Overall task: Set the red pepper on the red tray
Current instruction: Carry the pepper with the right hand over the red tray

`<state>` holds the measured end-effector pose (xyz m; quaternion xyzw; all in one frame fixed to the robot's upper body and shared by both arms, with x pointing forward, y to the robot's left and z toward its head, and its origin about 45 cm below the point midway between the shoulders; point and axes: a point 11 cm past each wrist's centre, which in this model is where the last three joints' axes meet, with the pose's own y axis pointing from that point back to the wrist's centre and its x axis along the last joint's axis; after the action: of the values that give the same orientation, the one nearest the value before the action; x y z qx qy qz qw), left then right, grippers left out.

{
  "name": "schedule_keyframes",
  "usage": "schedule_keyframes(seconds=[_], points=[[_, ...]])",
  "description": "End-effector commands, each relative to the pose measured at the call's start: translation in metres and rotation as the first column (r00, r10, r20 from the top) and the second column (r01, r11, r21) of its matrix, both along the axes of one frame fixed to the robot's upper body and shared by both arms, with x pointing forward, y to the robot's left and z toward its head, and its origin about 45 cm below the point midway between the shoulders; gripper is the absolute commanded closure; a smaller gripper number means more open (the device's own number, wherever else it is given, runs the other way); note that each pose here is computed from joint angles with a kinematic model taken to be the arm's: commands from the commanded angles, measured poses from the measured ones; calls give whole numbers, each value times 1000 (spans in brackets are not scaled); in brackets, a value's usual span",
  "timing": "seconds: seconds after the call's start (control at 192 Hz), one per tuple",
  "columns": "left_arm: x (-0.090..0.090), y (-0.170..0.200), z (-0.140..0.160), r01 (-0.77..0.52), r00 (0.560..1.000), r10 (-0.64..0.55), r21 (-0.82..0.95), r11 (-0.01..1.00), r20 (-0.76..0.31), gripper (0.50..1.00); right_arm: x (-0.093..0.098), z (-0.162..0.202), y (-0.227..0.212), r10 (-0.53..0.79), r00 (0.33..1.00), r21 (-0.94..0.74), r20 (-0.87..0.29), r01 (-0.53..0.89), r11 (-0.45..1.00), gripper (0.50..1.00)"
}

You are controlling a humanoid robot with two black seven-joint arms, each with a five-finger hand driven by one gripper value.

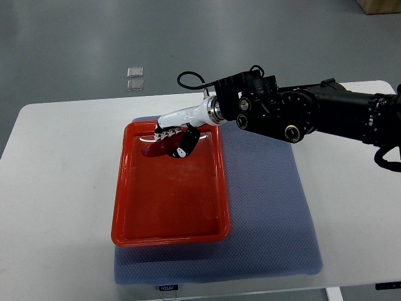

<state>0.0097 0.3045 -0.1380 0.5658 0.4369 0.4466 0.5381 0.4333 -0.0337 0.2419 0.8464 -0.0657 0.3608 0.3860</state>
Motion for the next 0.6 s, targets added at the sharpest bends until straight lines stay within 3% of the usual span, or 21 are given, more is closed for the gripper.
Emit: schedule_keyframes(seconds=[0.0,0.381,0.595], points=[[0,0,0,0,1000,0,0,1000,0,500,5,-12,-12,-38,999,-14,-4,38,999,1000],[0,-3,0,2,1000,-2,-8,1000,-1,500,4,-30,-21,-86,996,15,-34,86,996,1000],[0,-2,0,0,1000,0,-6,1000,-1,500,-16,-50,-14,-54,994,49,-90,59,997,1000]])
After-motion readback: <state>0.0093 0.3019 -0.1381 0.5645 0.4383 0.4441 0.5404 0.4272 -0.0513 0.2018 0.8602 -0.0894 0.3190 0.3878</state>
